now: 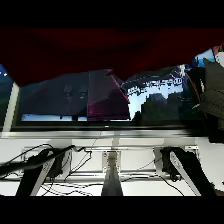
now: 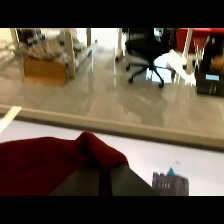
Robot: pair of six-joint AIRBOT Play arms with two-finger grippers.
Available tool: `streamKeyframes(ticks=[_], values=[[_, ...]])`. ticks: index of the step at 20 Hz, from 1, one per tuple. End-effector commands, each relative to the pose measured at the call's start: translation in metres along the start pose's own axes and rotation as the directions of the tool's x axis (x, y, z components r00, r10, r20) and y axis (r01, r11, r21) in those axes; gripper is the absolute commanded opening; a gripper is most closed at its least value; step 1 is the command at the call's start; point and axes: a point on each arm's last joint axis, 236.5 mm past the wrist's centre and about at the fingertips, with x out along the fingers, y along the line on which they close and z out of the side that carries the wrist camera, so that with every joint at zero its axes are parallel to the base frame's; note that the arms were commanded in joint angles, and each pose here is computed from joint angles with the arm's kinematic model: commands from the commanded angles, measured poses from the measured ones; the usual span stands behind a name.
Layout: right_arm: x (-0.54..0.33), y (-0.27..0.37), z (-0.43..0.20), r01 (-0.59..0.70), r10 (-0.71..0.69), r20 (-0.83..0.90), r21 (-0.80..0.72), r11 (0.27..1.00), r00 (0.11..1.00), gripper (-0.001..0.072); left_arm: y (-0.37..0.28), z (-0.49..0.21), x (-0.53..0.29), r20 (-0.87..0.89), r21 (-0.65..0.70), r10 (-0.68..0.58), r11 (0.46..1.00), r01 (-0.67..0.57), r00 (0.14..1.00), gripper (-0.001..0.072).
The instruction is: Fold the clothes and pants, and hang the long-sleeved shirts on hangers.
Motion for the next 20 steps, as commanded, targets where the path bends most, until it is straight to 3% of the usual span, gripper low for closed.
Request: streamKeyframes(ticks=[1,4,6,10,12,16,17,18,19,20], values=[[-0.017,-0.001,-0.004,0.024,-0.026,-0.029,-0.069,0.997,0.999,0.0013,0.005,-0.035,-0.017,-0.132,-0.042,0.065,0.997,-0.071,0.989,0.0016],[0.042,-0.008,-0.098,-0.039,0.038,-0.343,0.006,0.999,0.938,0.0013,0.004,-0.140,0.029,-0.322,-0.229,-0.062,0.973,-0.014,0.945,0.0015],[0.091,-0.012,-0.172,-0.078,0.109,-0.516,0.082,0.994,0.849,0.0013,-0.005,-0.210,0.068,-0.383,-0.405,-0.177,0.914,0.008,0.907,0.0016],[0.176,-0.026,-0.304,-0.051,0.196,-0.708,0.221,0.974,0.679,0.0015,0.000,-0.316,0.140,-0.471,-0.530,-0.223,0.845,-0.071,0.854,0.0016],[0.215,-0.028,-0.333,-0.019,0.226,-0.677,0.299,0.954,0.700,0.0014,0.015,-0.336,0.173,-0.440,-0.564,-0.148,0.813,-0.144,0.886,0.0016],[0.279,-0.063,-0.335,0.084,0.109,-0.521,0.334,0.939,0.847,0.0017,0.036,-0.373,0.210,-0.440,-0.528,0.003,0.808,-0.261,0.898,0.0022],[0.288,-0.073,-0.333,0.105,0.072,-0.490,0.325,0.940,0.869,0.0105,0.032,-0.387,0.214,-0.457,-0.529,-0.006,0.805,-0.267,0.889,0.0173],[0.292,-0.079,-0.331,0.118,0.047,-0.473,0.313,0.942,0.880,0.0347,0.028,-0.399,0.217,-0.475,-0.532,-0.018,0.802,-0.270,0.880,0.0554],[0.293,-0.084,-0.330,0.125,0.027,-0.467,0.292,0.948,0.884,0.0590,0.025,-0.410,0.218,-0.490,-0.537,-0.027,0.797,-0.277,0.871,0.0694],[0.292,-0.087,-0.332,0.126,0.012,-0.477,0.256,0.959,0.879,0.0617,0.024,-0.416,0.218,-0.502,-0.538,-0.037,0.796,-0.278,0.864,0.0703]])
